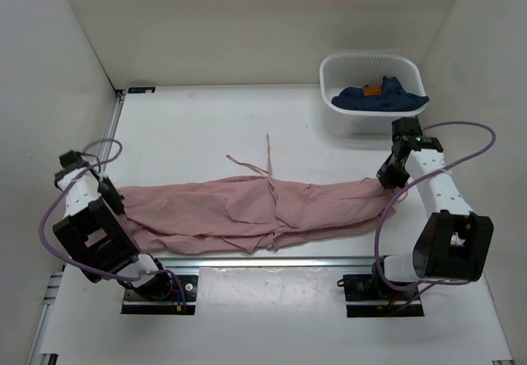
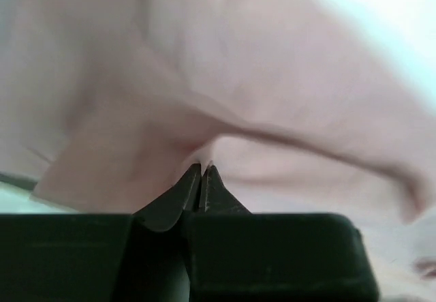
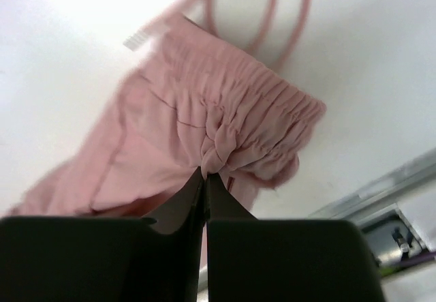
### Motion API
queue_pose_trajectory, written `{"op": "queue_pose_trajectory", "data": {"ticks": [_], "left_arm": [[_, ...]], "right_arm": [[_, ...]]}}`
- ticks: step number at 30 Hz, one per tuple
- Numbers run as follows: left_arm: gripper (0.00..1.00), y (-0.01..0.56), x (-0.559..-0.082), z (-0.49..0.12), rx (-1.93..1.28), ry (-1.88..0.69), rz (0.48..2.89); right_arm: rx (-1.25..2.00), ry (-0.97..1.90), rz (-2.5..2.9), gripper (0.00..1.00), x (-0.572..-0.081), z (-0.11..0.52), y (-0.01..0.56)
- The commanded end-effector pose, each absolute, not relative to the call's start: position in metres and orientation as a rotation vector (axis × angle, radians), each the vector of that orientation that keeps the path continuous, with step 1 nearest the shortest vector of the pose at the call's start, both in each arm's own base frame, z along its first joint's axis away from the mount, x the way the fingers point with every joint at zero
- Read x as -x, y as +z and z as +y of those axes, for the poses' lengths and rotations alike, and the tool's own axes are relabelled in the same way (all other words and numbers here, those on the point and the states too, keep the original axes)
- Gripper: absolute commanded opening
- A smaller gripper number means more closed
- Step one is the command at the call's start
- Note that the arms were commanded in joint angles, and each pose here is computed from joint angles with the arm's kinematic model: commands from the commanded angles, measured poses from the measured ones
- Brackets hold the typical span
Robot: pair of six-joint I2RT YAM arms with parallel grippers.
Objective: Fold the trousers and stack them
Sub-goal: Fold the trousers
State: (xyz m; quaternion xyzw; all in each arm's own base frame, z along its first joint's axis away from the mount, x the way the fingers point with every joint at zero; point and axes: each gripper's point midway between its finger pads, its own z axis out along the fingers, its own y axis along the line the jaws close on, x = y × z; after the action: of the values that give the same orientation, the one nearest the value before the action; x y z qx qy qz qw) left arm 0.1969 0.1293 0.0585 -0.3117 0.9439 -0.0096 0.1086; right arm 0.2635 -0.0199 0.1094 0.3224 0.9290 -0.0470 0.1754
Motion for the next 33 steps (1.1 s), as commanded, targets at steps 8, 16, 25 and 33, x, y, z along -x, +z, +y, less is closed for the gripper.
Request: {"op": "queue_pose_trajectory", "data": {"ticks": [8, 16, 25, 33], "left_arm": [[0.14, 0.252, -0.296, 0.209, 0.72, 0.247, 2.253], [0.14, 0.113, -0.175, 0.19, 0.962, 0.512, 2.481], [0.38, 0.059, -0.125, 0.184, 1.086, 0.625, 2.562], [0.84, 0.112, -0.137, 0.196, 1.101, 0.595, 2.53]], "right_arm": [[-0.795, -0.056, 2.427, 0.0, -0.338, -0.026, 0.204], [-0.869, -0.079, 2.58, 0.0, -0.266, -0.018, 0.126], [-0.859, -0.155, 2.707, 0.2, -0.25, -0.022, 0.081], [-0.742, -0.183, 2.665, 0.79, -0.276, -0.031, 0.121]]}}
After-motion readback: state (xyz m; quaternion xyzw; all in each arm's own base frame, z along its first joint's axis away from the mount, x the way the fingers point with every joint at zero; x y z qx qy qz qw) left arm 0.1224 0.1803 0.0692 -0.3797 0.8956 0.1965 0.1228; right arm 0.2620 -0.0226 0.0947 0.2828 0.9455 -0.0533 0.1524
